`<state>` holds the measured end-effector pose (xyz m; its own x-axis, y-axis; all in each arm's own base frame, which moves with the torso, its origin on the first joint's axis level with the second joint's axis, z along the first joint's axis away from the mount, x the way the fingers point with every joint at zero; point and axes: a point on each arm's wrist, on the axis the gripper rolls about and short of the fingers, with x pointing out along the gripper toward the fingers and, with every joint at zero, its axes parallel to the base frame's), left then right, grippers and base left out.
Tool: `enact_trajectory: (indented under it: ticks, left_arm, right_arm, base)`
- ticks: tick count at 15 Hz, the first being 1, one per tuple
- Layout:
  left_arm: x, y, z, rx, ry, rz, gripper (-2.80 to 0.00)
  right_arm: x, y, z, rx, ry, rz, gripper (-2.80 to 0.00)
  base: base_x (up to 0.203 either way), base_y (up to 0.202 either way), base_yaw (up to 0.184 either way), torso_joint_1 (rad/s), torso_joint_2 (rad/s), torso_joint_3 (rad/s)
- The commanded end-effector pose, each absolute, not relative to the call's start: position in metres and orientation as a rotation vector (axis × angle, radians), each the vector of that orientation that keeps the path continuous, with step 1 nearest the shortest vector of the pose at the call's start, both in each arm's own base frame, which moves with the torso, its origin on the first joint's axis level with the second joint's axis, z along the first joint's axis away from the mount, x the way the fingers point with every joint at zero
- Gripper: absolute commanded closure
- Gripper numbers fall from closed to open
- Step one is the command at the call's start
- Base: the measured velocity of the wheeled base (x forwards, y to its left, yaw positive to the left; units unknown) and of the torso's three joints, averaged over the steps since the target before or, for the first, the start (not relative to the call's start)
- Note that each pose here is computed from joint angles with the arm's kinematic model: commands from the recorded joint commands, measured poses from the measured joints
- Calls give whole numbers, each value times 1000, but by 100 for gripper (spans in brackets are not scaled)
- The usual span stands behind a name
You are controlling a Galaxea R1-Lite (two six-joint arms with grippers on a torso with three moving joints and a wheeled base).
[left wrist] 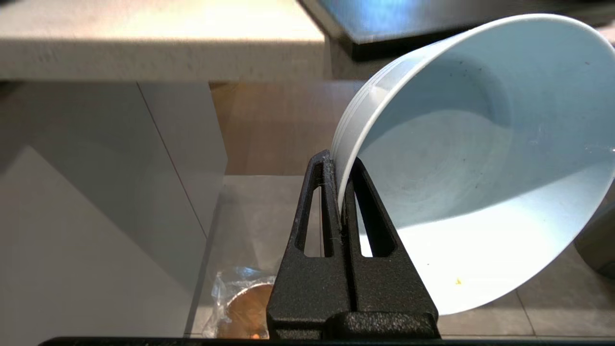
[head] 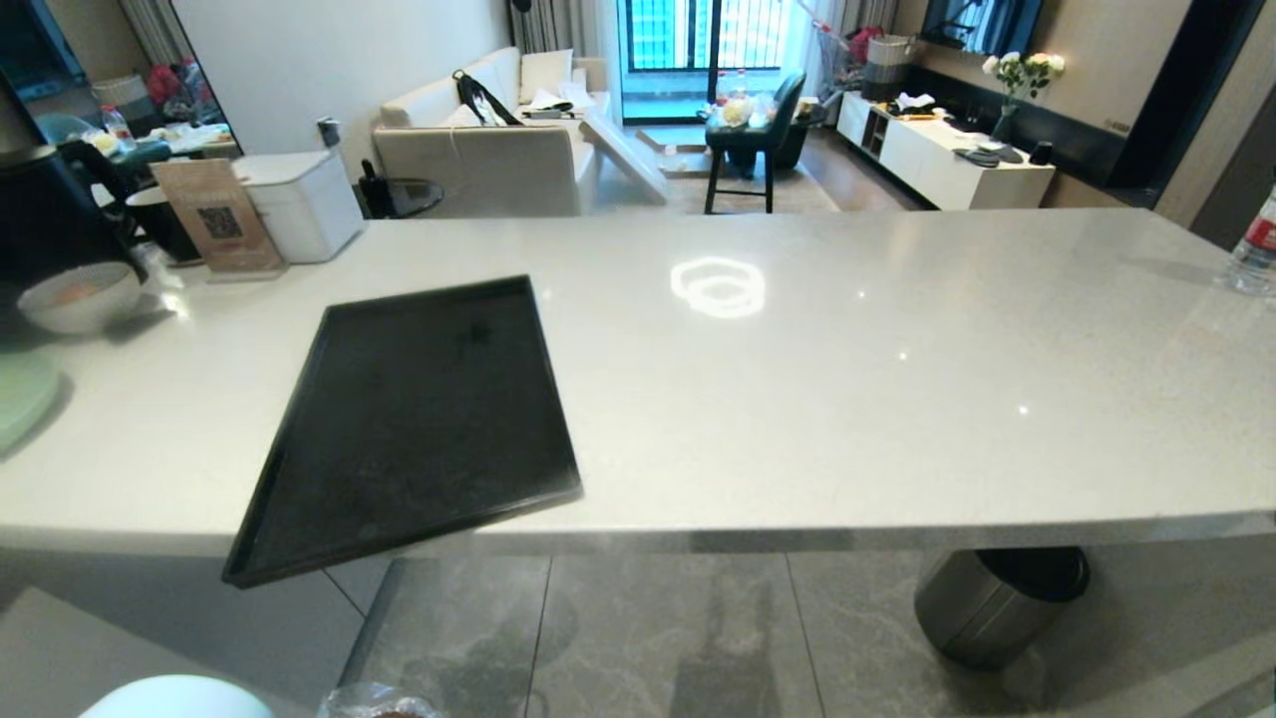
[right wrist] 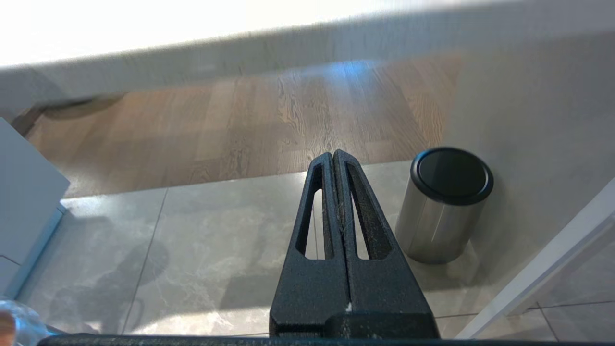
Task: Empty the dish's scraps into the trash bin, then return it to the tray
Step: Put the bowl back to the table
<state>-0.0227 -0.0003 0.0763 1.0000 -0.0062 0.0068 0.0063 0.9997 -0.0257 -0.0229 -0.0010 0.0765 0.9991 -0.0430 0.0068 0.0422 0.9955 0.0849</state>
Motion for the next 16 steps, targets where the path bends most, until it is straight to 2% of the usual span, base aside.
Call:
enact_trajectory:
  ticks: [1,12,16]
  left_arm:
    - [-23,0,76,-26,-6,-6,0]
    - [-23,0,76,-26,-6,-6,0]
    - [-23,0,76,-26,-6,-6,0]
  right_arm:
    - [-23,-1,77,85,-10,-43,0]
    - [-23,-1,77,86,-11,-43,0]
    - [-23,-1,77,86,-11,-43,0]
  base:
    - [0,0,0,152,-517,-367]
    - [0,0,0,203,-571,-368]
    - [0,0,0,175,-421,-253]
